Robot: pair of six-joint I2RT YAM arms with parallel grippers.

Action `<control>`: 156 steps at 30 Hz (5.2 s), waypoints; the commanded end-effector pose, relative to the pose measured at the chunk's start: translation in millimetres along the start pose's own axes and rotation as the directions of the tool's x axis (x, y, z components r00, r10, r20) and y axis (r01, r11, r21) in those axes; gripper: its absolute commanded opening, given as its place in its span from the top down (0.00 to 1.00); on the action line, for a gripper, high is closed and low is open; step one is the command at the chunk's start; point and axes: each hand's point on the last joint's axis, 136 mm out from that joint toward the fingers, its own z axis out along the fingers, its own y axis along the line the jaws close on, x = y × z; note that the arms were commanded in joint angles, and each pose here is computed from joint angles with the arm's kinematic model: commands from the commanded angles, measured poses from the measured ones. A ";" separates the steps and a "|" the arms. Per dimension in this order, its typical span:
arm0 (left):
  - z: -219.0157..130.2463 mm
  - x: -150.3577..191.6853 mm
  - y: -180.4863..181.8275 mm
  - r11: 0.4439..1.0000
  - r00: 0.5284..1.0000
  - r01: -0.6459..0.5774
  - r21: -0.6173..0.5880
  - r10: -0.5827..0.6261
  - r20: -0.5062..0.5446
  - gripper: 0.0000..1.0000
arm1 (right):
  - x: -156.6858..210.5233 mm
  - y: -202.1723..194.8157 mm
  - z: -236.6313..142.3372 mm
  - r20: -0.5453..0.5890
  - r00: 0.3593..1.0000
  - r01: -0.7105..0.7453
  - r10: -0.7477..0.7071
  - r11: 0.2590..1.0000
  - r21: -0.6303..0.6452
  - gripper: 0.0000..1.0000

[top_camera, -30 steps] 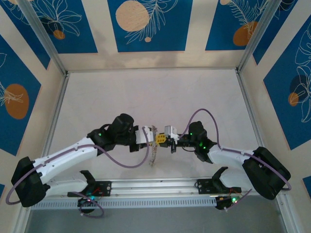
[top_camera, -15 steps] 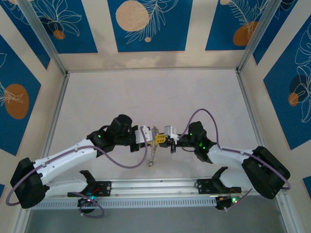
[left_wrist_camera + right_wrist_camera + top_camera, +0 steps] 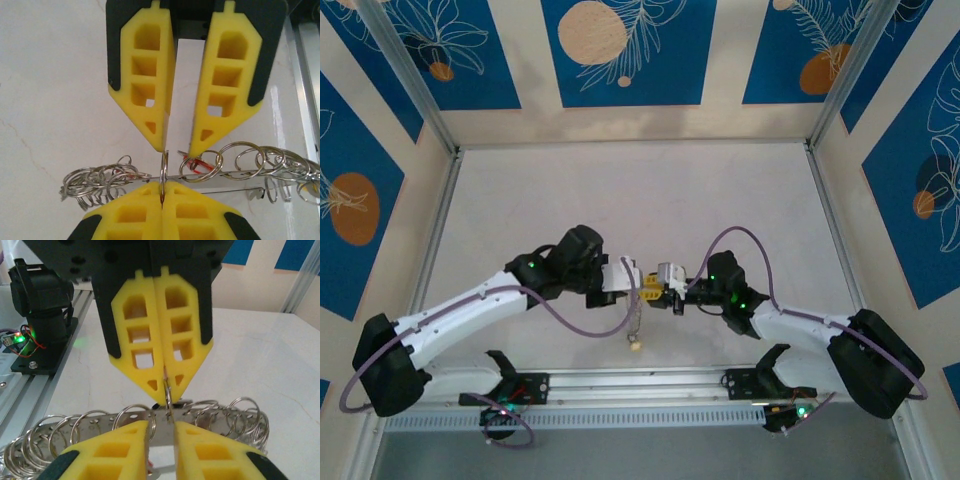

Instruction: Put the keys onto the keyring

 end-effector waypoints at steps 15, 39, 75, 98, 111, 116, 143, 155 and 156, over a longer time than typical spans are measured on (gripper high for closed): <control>-8.7 -8.2 -8.2 0.997 0.995 -0.028 0.078 0.035 -0.098 1.00 | -8.1 0.6 11.9 0.027 1.000 -0.007 0.008 0.999 -0.041 0.69; -5.3 -15.5 -6.3 0.998 1.000 -0.019 0.060 0.020 -0.022 0.93 | -15.2 2.1 18.4 0.059 0.998 -0.019 0.023 0.998 -0.065 1.00; -18.9 -18.6 -6.1 0.994 0.998 -0.020 0.107 0.026 -0.060 1.00 | -21.0 -7.2 4.4 0.036 0.999 0.038 -0.038 0.999 -0.005 0.69; -11.6 -22.7 -17.3 0.983 0.999 0.001 0.185 0.008 -0.048 0.99 | -27.8 -0.3 16.3 0.060 0.998 -0.027 0.032 0.997 -0.079 0.99; -12.2 -15.8 -18.0 0.996 0.992 0.038 0.080 -0.047 0.116 0.85 | -50.2 -0.1 10.8 0.178 0.984 -0.010 0.022 0.998 -0.067 1.00; -16.0 -20.4 -12.3 0.999 0.981 0.042 0.011 -0.044 0.191 0.92 | -50.3 3.3 10.0 0.190 0.982 -0.005 0.019 0.997 -0.074 1.00; -9.2 -6.8 -17.8 0.988 0.983 -0.033 0.153 0.059 -0.171 1.00 | -22.2 4.3 20.8 0.052 0.998 -0.021 0.023 0.999 -0.042 0.80; -13.2 -19.8 -16.3 0.989 0.992 -0.043 0.142 0.059 -0.111 1.00 | -18.6 5.5 26.7 0.043 0.998 -0.053 0.056 0.997 -0.059 0.94; -13.1 -19.9 -16.6 0.989 0.993 -0.043 0.139 0.058 -0.107 1.00 | -19.4 5.1 27.2 0.043 0.997 -0.055 0.058 0.997 -0.061 0.94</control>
